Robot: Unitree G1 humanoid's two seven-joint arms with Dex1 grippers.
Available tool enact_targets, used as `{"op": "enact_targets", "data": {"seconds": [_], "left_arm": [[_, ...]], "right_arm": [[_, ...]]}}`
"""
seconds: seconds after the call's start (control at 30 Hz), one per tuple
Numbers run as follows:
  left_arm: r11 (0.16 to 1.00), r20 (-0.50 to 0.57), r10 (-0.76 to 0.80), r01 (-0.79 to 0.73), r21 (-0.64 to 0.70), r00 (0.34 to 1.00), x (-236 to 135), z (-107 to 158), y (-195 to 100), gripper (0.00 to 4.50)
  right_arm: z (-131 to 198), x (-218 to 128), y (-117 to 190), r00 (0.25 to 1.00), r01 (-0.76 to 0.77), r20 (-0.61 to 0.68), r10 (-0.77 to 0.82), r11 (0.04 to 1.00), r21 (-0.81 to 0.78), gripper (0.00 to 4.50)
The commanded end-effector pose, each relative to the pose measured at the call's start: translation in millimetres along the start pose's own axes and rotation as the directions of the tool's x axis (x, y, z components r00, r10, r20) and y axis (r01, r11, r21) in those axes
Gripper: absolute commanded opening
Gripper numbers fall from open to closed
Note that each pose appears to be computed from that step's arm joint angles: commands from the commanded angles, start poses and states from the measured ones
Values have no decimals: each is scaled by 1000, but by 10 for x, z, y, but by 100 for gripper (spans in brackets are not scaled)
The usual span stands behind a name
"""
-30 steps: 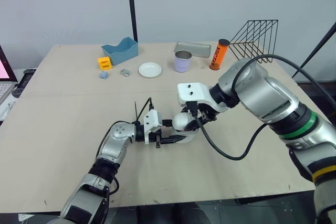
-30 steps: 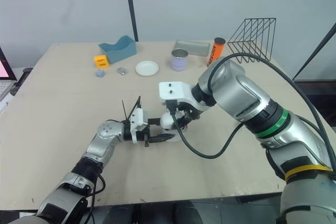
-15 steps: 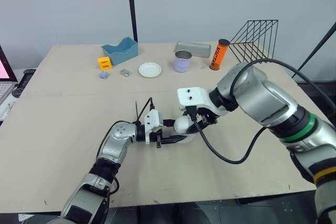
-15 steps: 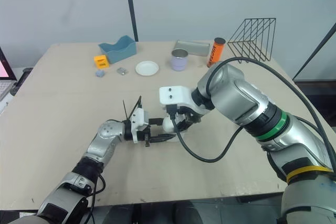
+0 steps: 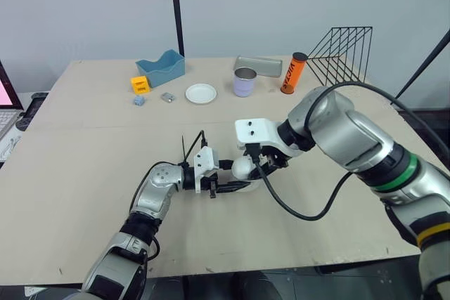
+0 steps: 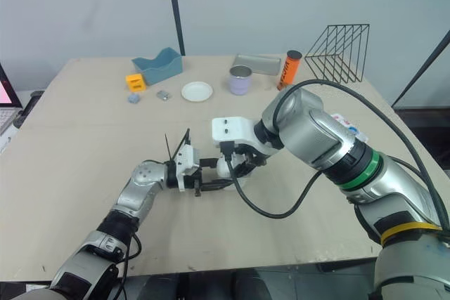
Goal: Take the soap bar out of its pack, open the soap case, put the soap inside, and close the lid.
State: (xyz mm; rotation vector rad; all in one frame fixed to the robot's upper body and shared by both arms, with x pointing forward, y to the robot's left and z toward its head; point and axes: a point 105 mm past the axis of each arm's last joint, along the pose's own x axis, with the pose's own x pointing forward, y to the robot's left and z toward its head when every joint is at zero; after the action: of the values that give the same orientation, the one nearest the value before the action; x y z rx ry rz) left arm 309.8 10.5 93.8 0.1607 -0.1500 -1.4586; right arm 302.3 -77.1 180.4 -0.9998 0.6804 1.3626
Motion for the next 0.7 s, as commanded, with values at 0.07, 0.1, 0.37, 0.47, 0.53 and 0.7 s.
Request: {"op": "enact_targets", "data": {"seconds": [0.07,0.1,0.37,0.47,0.53,0.7], "left_arm": [[1000,-19,-26,26,-1,999,46,-20,-25,199],[1000,-19,-26,26,-1,999,46,-20,-24,199],[1000,-19,-22,22,0,1000,44,-18,-20,199],[1000,-20,-19,19,0,1000,39,-21,-17,199],[1000,-22,-17,17,0,1000,33,-24,-15,199],[1000,-23,-14,14,-2,1000,21,-29,-14,199]], "right_arm": [[-8,-1,4,1000,2,-10,-2,1000,-16,187],[-18,0,1,1000,3,-12,-3,1000,-15,187],[-13,6,-4,1000,2,-11,-2,1000,-14,187],[-9,9,8,1000,-6,-8,5,1000,-15,187],[-27,6,6,1000,-6,-13,5,1000,-15,187],[-36,-6,3,1000,-4,-17,4,1000,-12,187]]}}
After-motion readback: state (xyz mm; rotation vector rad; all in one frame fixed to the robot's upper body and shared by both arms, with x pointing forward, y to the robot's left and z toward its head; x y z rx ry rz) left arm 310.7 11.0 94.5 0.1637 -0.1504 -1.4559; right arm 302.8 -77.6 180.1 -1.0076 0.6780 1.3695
